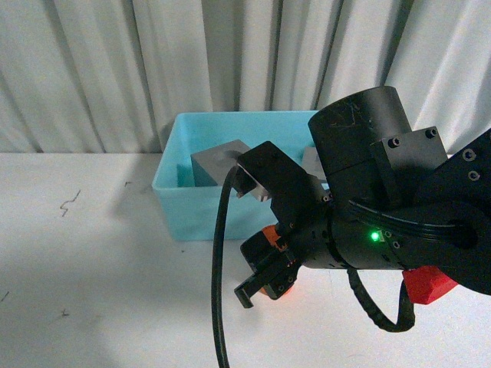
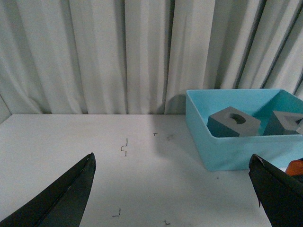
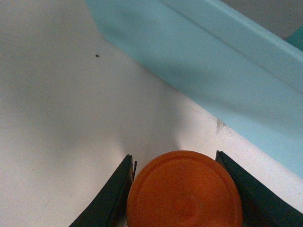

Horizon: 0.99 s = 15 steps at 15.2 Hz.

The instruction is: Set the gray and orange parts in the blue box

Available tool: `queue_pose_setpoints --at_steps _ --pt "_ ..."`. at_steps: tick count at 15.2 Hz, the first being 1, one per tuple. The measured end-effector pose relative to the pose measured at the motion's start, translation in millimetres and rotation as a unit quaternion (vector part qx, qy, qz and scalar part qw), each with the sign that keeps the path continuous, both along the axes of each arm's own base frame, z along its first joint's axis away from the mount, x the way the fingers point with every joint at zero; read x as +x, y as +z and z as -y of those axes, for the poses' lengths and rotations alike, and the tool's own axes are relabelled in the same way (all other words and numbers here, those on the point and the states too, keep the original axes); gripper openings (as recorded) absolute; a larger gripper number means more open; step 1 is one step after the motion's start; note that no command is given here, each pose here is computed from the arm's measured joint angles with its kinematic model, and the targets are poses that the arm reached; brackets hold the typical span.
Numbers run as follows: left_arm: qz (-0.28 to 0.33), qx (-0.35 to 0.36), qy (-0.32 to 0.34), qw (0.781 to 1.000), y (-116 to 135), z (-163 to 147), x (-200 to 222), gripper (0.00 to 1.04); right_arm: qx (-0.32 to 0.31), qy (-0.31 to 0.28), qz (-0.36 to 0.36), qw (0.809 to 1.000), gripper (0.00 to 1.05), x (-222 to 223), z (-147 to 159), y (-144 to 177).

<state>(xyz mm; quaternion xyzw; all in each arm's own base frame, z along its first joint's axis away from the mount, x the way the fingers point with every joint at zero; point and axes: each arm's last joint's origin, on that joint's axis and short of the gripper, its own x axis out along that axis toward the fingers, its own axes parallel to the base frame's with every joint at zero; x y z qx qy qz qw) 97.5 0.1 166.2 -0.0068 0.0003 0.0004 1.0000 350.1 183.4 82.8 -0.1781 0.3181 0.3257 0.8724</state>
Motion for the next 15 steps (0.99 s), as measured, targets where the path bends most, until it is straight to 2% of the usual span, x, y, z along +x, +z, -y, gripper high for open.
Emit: queue_pose_setpoints --at_steps 2,3,6,7,9,12,15 --pt "0.000 0.000 0.000 1.000 0 0 0 0.98 0.026 -0.008 0.003 1.000 0.48 -2 2 10" --pt "0.000 0.000 0.000 1.000 0 0 0 0.98 0.056 -0.012 0.014 0.998 0.48 -3 5 30" --pt "0.000 0.000 0.000 1.000 0 0 0 0.98 0.138 -0.056 0.123 0.981 0.48 21 29 119" --pt "0.000 0.000 0.000 1.000 0 0 0 0.98 0.153 -0.076 0.151 0.974 0.48 35 37 139" --pt "0.000 0.000 0.000 1.000 0 0 0 0.98 0.155 -0.104 0.143 0.972 0.48 58 41 136" --pt "0.000 0.000 0.000 1.000 0 0 0 0.98 0.152 -0.106 0.118 0.976 0.48 85 9 113" --pt "0.000 0.000 0.000 1.000 0 0 0 0.98 0.136 -0.122 0.093 0.979 0.48 87 8 89"
